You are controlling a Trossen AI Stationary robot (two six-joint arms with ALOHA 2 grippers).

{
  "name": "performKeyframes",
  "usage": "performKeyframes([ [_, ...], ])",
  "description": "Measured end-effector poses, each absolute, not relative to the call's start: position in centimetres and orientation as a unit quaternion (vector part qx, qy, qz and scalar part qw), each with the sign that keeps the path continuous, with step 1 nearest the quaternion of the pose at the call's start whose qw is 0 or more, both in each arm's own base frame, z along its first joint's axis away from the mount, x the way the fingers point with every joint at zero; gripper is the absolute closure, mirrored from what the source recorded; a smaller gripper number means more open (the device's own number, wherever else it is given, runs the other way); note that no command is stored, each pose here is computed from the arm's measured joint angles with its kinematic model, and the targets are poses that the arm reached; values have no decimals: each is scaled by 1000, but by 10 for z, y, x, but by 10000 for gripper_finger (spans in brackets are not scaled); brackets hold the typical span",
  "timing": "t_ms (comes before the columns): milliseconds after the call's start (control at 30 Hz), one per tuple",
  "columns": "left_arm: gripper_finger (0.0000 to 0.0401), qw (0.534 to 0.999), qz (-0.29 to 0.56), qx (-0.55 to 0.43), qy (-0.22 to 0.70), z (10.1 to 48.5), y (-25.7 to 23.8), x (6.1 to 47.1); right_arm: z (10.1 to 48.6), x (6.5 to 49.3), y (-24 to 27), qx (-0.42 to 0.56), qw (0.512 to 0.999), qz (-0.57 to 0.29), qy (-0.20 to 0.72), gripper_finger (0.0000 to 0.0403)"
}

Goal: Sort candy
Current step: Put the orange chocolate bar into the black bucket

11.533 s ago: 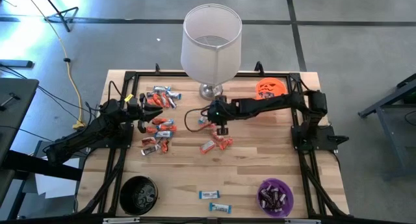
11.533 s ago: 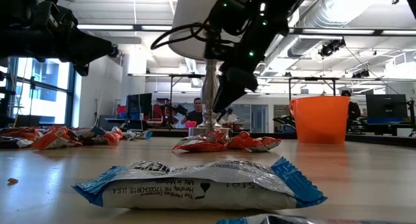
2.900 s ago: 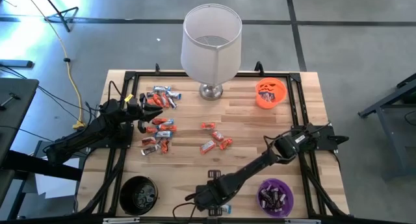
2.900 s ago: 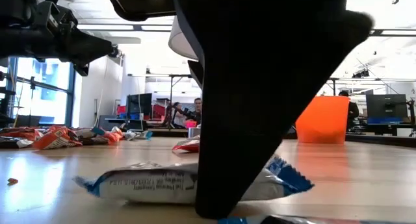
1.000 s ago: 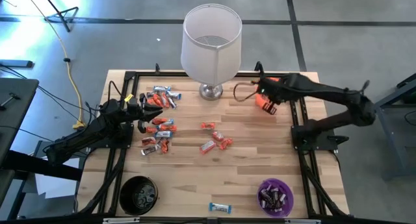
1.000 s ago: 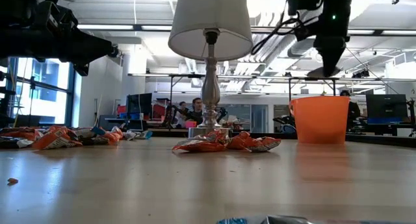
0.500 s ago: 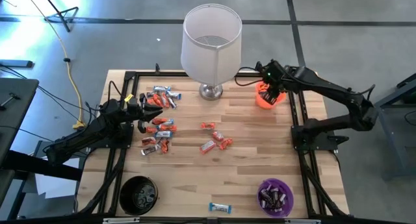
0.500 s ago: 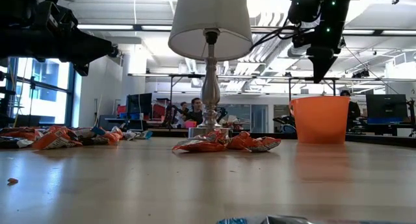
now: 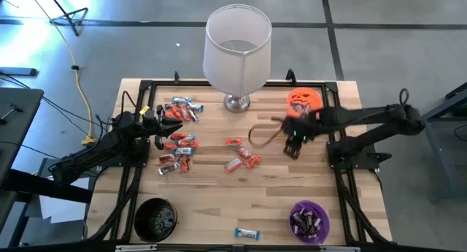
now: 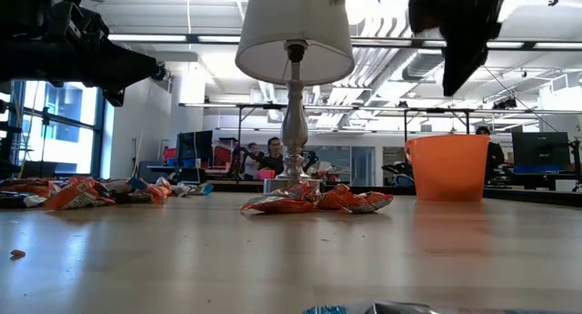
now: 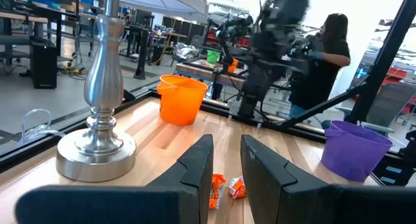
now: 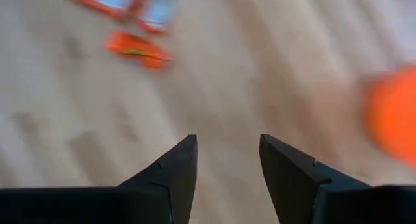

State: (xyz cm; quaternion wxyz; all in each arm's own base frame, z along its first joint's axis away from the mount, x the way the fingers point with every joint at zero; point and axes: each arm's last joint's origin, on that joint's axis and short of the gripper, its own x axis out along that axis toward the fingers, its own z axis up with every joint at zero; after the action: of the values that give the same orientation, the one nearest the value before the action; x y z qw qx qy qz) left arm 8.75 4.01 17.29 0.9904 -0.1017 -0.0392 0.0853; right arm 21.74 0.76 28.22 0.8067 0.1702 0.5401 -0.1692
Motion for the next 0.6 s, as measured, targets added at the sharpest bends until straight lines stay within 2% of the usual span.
performKeyframes([
  [267,337,990,85,-102,-39,173,40,87,256,249,96,198,829,-104,513,247],
  [433,337,990,85,-102,-39,173,40,87,234,277,143,180,838,-60,512,247],
  [600,337,990,85,-102,-39,173,40,87,214,300,178,153,815,-42,557,247],
])
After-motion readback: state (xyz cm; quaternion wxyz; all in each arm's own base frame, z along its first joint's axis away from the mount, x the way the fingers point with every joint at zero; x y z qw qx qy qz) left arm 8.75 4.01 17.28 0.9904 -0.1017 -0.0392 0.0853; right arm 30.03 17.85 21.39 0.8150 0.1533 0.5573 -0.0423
